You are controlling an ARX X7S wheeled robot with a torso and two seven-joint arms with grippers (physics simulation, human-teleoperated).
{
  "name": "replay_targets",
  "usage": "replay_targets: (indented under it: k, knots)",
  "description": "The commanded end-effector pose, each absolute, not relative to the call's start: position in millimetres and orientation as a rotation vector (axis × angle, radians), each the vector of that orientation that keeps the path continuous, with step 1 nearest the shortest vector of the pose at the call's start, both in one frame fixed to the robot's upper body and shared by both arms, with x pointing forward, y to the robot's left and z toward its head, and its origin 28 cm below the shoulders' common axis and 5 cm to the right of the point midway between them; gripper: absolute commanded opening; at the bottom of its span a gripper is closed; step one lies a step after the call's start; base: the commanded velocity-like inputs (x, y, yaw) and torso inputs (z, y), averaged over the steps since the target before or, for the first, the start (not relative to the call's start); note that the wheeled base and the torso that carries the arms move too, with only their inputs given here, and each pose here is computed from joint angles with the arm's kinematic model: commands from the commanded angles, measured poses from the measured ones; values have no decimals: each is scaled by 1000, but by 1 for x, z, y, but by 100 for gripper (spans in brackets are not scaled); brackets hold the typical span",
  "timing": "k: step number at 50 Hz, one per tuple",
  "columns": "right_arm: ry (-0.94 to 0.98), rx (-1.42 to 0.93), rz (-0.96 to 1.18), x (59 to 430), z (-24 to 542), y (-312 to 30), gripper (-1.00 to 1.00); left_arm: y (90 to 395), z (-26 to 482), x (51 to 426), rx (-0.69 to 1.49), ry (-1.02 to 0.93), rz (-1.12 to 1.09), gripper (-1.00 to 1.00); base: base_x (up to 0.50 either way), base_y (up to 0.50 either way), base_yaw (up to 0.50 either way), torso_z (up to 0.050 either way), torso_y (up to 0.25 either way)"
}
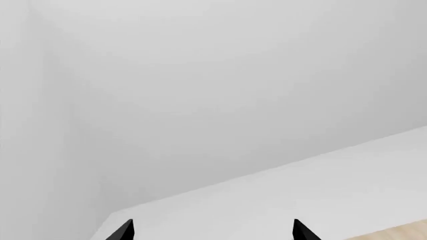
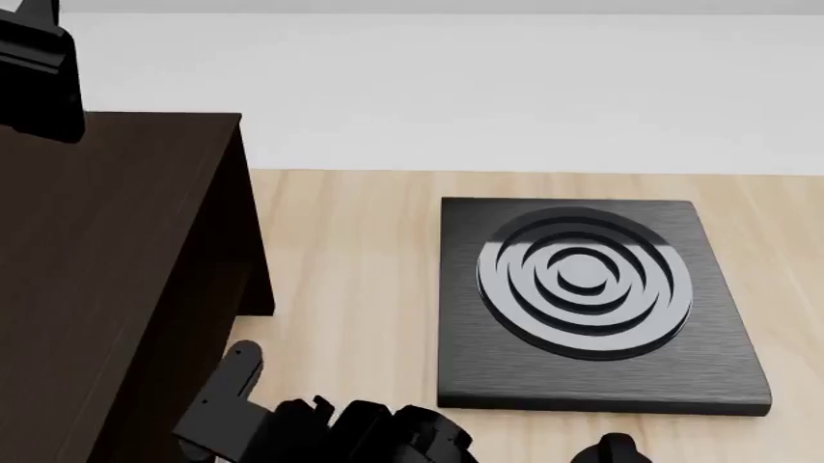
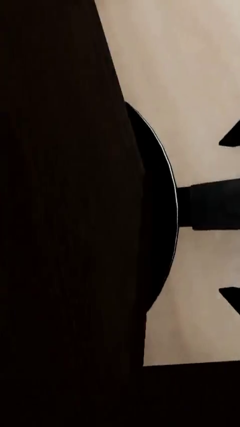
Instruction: Put the frying pan under the cabinet shelf.
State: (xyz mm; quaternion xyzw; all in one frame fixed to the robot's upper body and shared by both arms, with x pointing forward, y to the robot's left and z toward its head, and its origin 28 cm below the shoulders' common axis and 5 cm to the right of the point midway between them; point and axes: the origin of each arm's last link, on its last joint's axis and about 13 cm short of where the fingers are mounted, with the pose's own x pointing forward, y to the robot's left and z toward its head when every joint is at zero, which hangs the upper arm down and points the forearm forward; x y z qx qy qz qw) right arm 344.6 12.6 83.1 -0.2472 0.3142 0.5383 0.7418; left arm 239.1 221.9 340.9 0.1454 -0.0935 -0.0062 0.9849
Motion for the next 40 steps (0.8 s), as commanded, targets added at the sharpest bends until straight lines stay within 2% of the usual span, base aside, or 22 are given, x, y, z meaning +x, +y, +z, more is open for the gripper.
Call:
replay_targets:
  k: [1, 10, 20, 40]
  knots:
    - [650, -511, 1124, 351, 89, 11, 100, 221, 343, 236, 295, -197, -14, 100, 0, 0, 0, 0, 0]
    - [696, -574, 973, 361, 89, -7, 100, 223, 343, 235, 294, -201, -15, 100, 0, 0, 0, 0, 0]
    - [725, -642, 911, 341, 100, -30, 100, 223, 345, 234, 294, -202, -16, 100, 0, 0, 0, 0, 0]
    - [532, -563, 776, 293, 154, -71, 100, 223, 339, 239, 284, -189, -27, 100, 0, 0, 0, 0, 0]
